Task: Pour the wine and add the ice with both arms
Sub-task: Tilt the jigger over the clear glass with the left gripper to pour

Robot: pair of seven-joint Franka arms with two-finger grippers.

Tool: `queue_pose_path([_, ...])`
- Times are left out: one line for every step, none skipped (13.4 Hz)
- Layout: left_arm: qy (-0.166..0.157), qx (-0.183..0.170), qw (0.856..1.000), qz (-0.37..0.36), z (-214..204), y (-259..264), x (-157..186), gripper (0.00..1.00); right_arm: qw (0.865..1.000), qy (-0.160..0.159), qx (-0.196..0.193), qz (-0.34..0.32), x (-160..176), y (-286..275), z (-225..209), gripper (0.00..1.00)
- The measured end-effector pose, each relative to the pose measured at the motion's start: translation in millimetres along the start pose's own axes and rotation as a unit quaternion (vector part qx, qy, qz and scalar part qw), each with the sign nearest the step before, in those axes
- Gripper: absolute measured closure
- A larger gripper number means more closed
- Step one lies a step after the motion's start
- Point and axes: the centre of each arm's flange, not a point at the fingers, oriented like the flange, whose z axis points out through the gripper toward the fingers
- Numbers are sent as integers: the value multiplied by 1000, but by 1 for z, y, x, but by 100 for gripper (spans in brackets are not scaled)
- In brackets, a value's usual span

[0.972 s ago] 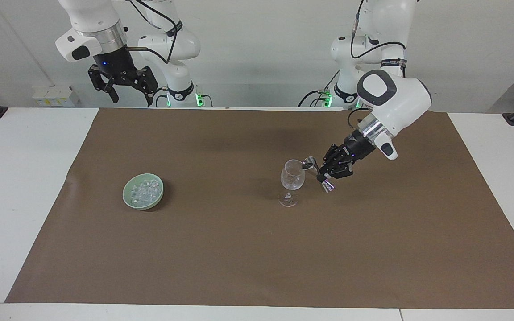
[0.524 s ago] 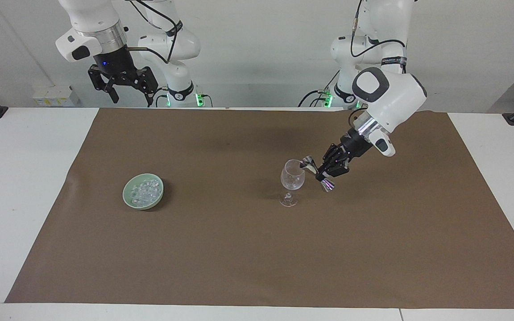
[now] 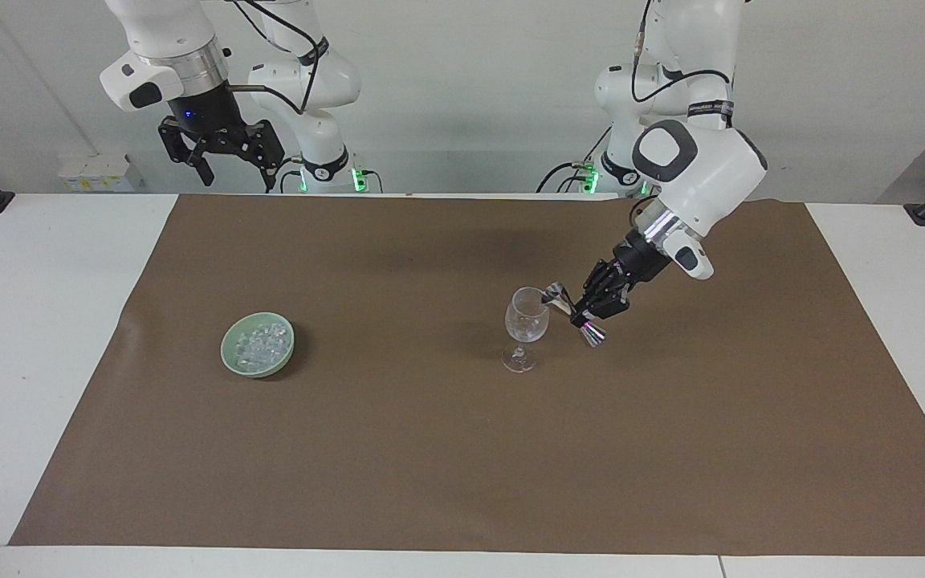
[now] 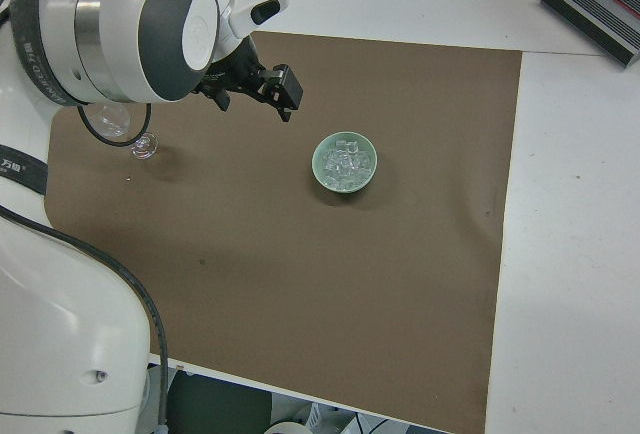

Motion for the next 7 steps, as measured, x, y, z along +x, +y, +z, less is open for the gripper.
queue_pose_path([1,0,1000,2,0,0,-1,79,1000,0,0,0,0,0,0,0])
queue_pose_path([5,2,1000,9,1,0,-2,79,1000,0,0,0,0,0,0,0])
queue_pose_path([13,4,1000,21,0,1,-3,79,1000,0,0,0,0,0,0,0])
queue_pose_path([18,5,999,28,0,1,-3,79,1000,0,0,0,0,0,0,0])
queue_pose_path([21,4,999,32,-1,2,-3,79,1000,0,0,0,0,0,0,0])
queue_pose_path([23,4,999,35,-2,2,-4,79,1000,0,0,0,0,0,0,0])
queue_pose_path([23,3,999,38,-2,2,-6,79,1000,0,0,0,0,0,0,0])
